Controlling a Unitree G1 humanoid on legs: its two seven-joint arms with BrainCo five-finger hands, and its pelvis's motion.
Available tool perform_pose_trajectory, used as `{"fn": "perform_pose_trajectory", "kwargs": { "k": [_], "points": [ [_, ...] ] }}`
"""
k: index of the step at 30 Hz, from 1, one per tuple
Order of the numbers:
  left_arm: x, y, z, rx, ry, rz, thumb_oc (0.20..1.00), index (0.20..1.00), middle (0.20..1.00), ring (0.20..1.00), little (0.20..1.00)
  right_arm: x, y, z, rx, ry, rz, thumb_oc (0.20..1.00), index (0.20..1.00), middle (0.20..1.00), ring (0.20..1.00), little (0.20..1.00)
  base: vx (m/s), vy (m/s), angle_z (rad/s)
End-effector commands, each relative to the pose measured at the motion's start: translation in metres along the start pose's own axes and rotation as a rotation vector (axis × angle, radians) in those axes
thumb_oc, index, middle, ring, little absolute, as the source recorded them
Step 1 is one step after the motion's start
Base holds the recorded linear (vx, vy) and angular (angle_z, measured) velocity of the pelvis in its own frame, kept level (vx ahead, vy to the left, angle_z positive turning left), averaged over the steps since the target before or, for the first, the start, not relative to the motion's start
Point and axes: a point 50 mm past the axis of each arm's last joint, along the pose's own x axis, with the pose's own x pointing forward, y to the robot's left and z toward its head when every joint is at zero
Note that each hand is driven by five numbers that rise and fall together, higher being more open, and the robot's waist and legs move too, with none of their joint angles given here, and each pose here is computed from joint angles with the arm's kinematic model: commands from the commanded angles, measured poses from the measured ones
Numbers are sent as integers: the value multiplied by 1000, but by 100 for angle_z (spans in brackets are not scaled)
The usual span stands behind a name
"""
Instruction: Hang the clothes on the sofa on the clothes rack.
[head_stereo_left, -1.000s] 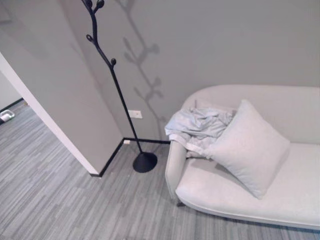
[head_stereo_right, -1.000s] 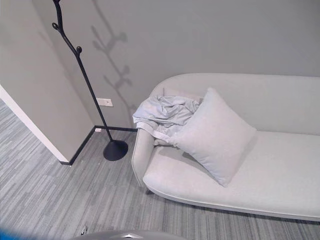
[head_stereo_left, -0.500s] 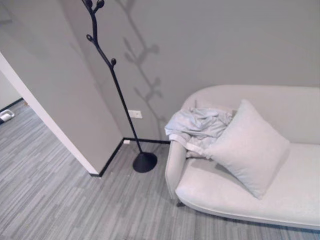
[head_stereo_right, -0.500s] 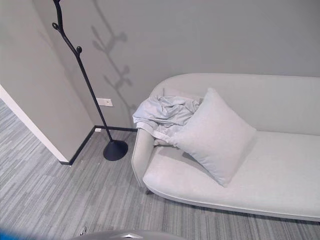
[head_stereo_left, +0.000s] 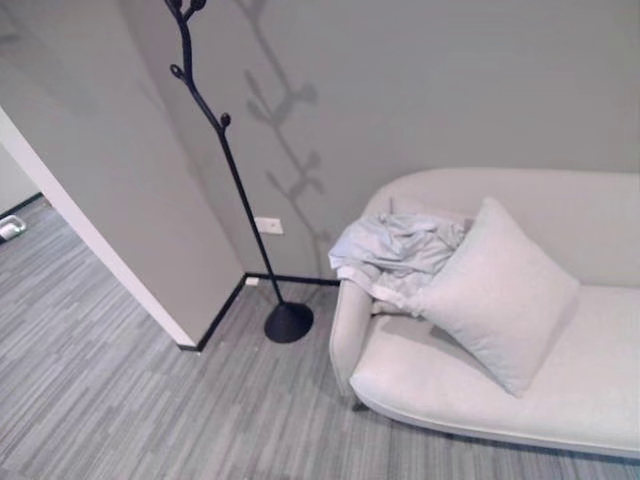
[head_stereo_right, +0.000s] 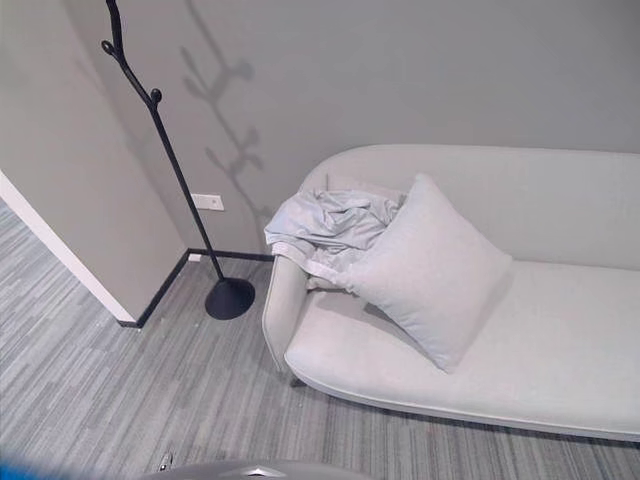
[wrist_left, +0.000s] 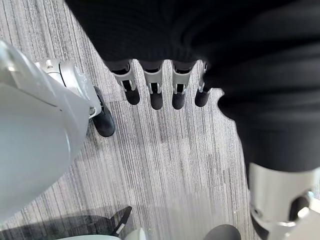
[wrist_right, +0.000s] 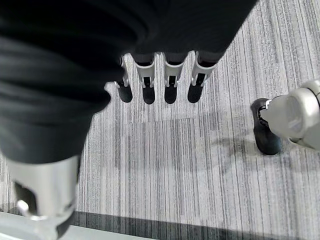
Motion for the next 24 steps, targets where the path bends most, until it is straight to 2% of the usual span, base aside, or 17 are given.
{"fn": "perform_pose_trajectory", "kwargs": {
  "k": [1,4,9,15,19,23,24],
  "points": [
    [1,-41,7,6,-39,-91,1000,1000,1000,1000,1000,-9,15,-18,-7,28,9,1000,1000,1000,1000,1000,-129,12,1],
    [-1,-56,6,22,-56,-135,1000,1000,1000,1000,1000,-12,26,-14,-13,4,31,1000,1000,1000,1000,1000,-36,105,3],
    [-1,-55,5,-21,-72,-124,1000,1000,1000,1000,1000,-14,30,-14,-8,-6,43,1000,1000,1000,1000,1000,132,266,10],
    [-2,-60,-3,-33,-63,-136,1000,1000,1000,1000,1000,-8,18,-4,47,-31,5,1000,1000,1000,1000,1000,296,544,-2],
    [-2,-66,11,22,-100,-164,1000,1000,1000,1000,1000,-7,16,-11,83,2,20,1000,1000,1000,1000,1000,207,378,-3],
    [-1,-62,19,105,-122,-156,1000,1000,1000,1000,1000,-10,24,-10,76,-11,57,1000,1000,1000,1000,1000,155,413,0],
    [0,-53,22,106,-120,-124,1000,1000,1000,1000,1000,-10,23,-12,84,-11,55,1000,1000,1000,1000,1000,162,462,-18]
  ]
}}
